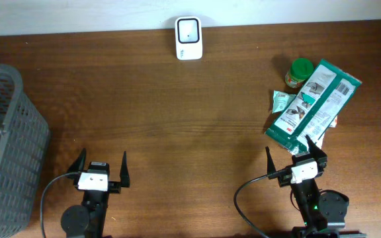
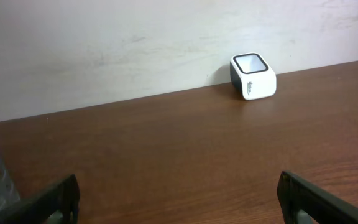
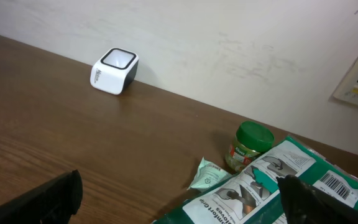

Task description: Scan the item barcode

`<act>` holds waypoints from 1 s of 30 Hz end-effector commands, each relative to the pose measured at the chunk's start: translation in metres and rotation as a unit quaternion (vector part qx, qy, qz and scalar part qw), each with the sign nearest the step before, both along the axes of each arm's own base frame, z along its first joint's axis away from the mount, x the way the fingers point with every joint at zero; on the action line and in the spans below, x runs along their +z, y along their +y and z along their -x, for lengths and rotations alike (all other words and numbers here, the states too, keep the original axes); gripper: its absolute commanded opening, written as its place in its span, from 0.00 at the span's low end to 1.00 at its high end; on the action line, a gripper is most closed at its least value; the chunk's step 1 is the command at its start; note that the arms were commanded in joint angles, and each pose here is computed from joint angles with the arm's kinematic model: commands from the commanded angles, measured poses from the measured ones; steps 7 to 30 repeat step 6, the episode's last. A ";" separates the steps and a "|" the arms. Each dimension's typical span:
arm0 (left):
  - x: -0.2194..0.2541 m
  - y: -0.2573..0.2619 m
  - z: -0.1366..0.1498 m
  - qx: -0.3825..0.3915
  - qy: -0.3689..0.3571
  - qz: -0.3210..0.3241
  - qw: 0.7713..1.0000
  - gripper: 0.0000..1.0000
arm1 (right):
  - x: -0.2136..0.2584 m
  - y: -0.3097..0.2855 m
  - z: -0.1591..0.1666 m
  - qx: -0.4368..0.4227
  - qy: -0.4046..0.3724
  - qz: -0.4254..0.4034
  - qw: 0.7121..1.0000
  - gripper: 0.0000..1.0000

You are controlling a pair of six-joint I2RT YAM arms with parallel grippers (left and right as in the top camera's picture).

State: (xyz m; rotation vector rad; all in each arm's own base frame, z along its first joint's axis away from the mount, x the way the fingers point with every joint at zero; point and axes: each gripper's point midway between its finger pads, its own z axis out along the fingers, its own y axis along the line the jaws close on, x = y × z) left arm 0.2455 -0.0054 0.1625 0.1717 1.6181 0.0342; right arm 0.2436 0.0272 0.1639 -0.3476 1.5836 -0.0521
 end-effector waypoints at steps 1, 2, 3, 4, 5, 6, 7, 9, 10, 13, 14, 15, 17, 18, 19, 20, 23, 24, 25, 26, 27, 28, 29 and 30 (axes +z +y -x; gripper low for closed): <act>-0.001 0.001 0.000 0.001 0.000 -0.010 1.000 0.99 | -0.002 0.004 0.001 0.011 0.002 -0.004 1.000 0.98; -0.001 0.001 0.000 0.001 0.000 -0.010 1.000 0.99 | -0.002 0.004 0.001 0.011 0.002 -0.004 1.000 0.98; -0.001 0.001 0.000 0.001 0.000 -0.010 1.000 0.99 | -0.002 0.004 0.001 0.011 0.002 -0.004 1.000 0.98; -0.001 0.001 0.000 0.001 0.000 -0.010 1.000 0.99 | -0.002 0.004 0.001 0.011 0.002 -0.004 1.000 0.98; -0.001 0.001 0.000 0.001 0.000 -0.010 1.000 0.99 | -0.002 0.004 0.001 0.011 0.002 -0.004 1.000 0.98; -0.001 0.001 0.000 0.001 0.000 -0.010 1.000 0.99 | -0.002 0.004 0.001 0.011 0.002 -0.004 1.000 0.98; -0.001 0.001 0.000 0.001 0.000 -0.010 1.000 0.99 | -0.002 0.004 0.001 0.011 0.002 -0.004 1.000 0.98; -0.001 0.001 0.000 0.001 0.000 -0.010 1.000 0.99 | -0.002 0.004 0.001 0.011 0.002 -0.004 1.000 0.98; -0.001 0.001 0.000 0.001 0.000 -0.010 1.000 0.99 | -0.002 0.004 0.001 0.011 0.002 -0.004 1.000 0.98; -0.001 0.001 0.000 0.001 0.000 -0.010 1.000 0.99 | -0.002 0.004 0.001 0.011 0.002 -0.004 1.000 0.98; -0.001 0.001 0.000 0.001 0.000 -0.010 1.000 0.99 | -0.002 0.004 0.001 0.011 0.002 -0.004 1.000 0.98; -0.001 0.001 0.000 0.001 0.000 -0.010 1.000 0.99 | -0.002 0.004 0.001 0.011 0.002 -0.004 1.000 0.98; -0.001 0.001 0.000 0.001 0.000 -0.010 1.000 0.99 | -0.002 0.004 0.001 0.011 0.002 -0.004 1.000 0.98; -0.001 0.001 0.000 0.001 0.000 -0.010 1.000 0.99 | -0.002 0.004 0.001 0.011 0.002 -0.004 1.000 0.98; -0.001 0.001 0.000 0.001 0.000 -0.010 1.000 0.99 | -0.002 0.004 0.001 0.011 0.002 -0.004 1.000 0.98; -0.001 0.001 0.000 0.001 0.000 -0.010 1.000 0.99 | -0.002 0.004 0.001 0.011 0.002 -0.004 1.000 0.98; -0.001 0.001 0.000 0.001 0.000 -0.010 1.000 0.99 | -0.002 0.004 0.001 0.011 0.002 -0.004 1.000 0.98; -0.001 0.001 0.000 0.001 0.000 -0.010 1.000 0.99 | -0.002 0.004 0.001 0.011 0.002 -0.004 1.000 0.98; -0.001 0.001 0.000 0.001 0.000 -0.010 1.000 0.99 | -0.002 0.004 0.001 0.011 0.002 -0.004 1.000 0.98; -0.001 0.001 0.000 0.001 0.000 -0.010 1.000 0.99 | -0.002 0.004 0.001 0.011 0.002 -0.004 1.000 0.98; -0.001 0.001 0.000 0.001 0.000 -0.010 1.000 0.99 | -0.002 0.004 0.001 0.011 0.002 -0.004 1.000 0.98; -0.001 0.001 0.000 0.001 0.000 -0.010 1.000 0.99 | -0.002 0.004 0.001 0.011 0.002 -0.004 1.000 0.98; -0.001 0.001 0.000 0.001 0.000 -0.010 1.000 0.99 | -0.002 0.004 0.001 0.011 0.002 -0.004 1.000 0.98; -0.001 0.001 0.000 0.001 0.000 -0.010 1.000 0.99 | -0.002 0.004 0.001 0.011 0.002 -0.004 1.000 0.98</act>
